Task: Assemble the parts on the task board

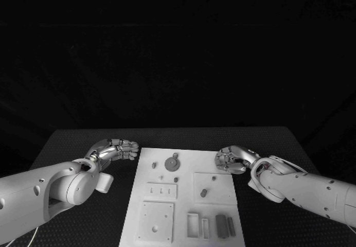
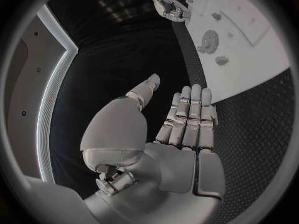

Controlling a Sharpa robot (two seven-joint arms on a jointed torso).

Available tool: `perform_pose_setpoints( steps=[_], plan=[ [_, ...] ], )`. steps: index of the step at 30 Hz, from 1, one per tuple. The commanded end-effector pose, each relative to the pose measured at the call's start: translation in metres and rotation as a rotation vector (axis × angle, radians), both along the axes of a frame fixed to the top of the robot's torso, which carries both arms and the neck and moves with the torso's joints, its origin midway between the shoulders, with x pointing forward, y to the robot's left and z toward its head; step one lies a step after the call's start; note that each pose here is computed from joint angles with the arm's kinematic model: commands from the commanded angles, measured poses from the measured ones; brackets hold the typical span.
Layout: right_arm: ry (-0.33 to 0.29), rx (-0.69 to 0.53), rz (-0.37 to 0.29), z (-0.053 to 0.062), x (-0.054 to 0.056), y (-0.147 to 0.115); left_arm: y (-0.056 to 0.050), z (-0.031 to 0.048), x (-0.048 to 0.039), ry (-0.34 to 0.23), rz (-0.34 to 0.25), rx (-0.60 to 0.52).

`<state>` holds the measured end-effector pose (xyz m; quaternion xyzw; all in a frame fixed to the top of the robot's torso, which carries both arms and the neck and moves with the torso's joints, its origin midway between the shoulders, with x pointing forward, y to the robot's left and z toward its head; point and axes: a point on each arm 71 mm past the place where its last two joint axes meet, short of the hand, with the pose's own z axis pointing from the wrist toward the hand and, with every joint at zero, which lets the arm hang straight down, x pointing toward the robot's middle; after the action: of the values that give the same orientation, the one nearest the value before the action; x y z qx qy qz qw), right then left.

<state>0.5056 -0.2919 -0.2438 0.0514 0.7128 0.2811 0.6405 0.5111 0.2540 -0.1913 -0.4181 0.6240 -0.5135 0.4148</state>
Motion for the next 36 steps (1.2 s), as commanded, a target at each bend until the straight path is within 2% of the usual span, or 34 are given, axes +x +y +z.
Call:
perform_pose_setpoints(
  steps=[1,12,18,27,36],
  plan=[
    [-0.028,0.023,-0.034,0.003,-0.001,0.001,-0.001,0.0011,0.0002,-0.008,-0.002,-0.001],
    [-0.032,0.057,-0.082,0.008,-0.009,0.015,-0.001,0.0012,-0.0007,-0.007,-0.002,-0.001],
    [0.029,0.113,-0.113,0.009,-0.009,0.037,-0.002,0.0015,-0.0012,-0.007,-0.003,-0.001],
    [0.09,0.197,-0.097,0.015,-0.008,0.076,-0.002,0.0016,-0.0013,-0.007,-0.004,-0.002],
    [0.112,0.239,-0.08,0.02,-0.017,0.103,-0.004,0.0016,-0.0009,-0.008,-0.004,-0.001]
  ],
)
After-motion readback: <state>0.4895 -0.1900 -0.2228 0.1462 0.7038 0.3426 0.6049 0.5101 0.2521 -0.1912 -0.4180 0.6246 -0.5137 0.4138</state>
